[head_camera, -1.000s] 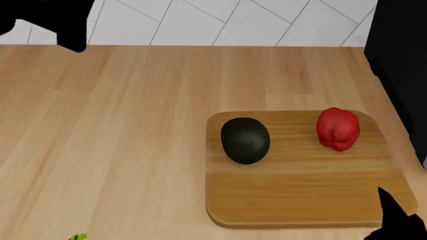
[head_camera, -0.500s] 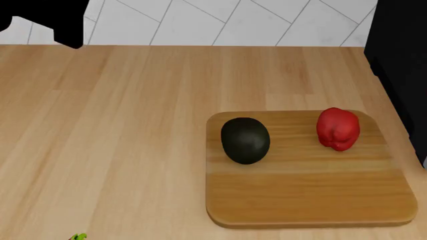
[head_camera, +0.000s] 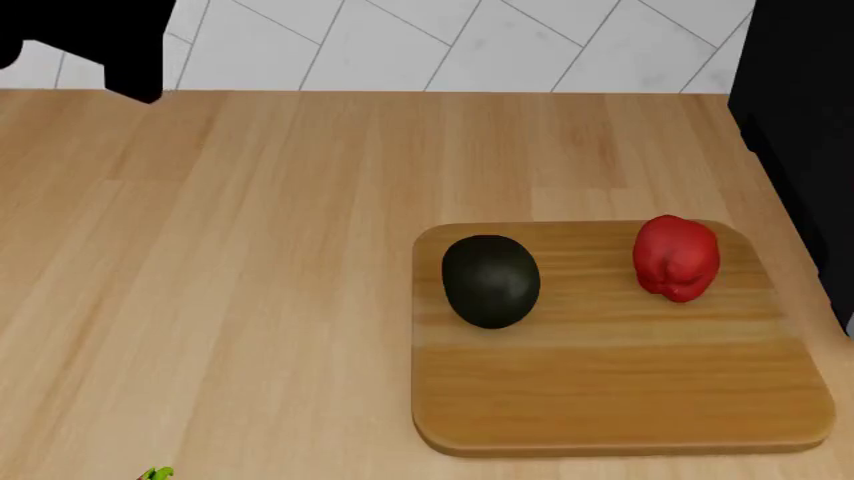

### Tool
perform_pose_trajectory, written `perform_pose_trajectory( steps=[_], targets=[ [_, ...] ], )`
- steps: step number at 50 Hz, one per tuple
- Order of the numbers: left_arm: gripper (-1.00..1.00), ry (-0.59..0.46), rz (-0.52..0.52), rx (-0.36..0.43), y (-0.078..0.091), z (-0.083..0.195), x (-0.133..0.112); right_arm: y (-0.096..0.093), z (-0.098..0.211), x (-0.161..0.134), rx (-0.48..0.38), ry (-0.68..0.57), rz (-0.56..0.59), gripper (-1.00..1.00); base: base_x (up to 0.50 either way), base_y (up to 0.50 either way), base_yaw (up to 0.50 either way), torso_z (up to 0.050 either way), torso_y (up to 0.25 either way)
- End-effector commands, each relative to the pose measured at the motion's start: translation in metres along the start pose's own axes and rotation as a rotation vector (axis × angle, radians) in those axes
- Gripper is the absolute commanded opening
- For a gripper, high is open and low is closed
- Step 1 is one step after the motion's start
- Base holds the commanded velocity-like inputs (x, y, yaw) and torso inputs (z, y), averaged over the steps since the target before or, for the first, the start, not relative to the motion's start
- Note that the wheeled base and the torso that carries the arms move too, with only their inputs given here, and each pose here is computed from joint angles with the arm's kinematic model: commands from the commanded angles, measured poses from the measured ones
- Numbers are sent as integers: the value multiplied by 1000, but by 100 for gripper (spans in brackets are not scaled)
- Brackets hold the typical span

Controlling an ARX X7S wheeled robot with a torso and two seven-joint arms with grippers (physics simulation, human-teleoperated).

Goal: Place the avocado, onion, tomato and bell pepper on the cutting board.

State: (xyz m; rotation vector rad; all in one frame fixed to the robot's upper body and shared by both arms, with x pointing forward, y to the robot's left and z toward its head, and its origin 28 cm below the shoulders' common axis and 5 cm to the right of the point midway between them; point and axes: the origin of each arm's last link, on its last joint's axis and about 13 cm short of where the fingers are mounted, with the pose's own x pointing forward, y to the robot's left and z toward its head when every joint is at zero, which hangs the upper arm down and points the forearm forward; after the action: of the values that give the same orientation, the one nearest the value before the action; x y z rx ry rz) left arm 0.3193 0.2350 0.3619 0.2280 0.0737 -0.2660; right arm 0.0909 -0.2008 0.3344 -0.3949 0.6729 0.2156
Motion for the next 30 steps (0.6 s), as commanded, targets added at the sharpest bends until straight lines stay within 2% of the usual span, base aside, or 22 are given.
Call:
perform_pose_trajectory(
  steps=[1, 29, 30],
  targets=[
    [100, -27, -47, 4, -6, 3, 2, 2, -9, 19, -8, 4, 43, 100, 0, 0, 0, 0, 0],
    [100, -26, -37, 8, -4, 3, 2, 5, -31, 61, 76, 41, 118, 100, 0, 0, 0, 0, 0],
    [100, -27, -31, 10, -3, 4, 1, 6, -37, 71, 107, 60, 126, 100, 0, 0, 0, 0, 0]
  ],
)
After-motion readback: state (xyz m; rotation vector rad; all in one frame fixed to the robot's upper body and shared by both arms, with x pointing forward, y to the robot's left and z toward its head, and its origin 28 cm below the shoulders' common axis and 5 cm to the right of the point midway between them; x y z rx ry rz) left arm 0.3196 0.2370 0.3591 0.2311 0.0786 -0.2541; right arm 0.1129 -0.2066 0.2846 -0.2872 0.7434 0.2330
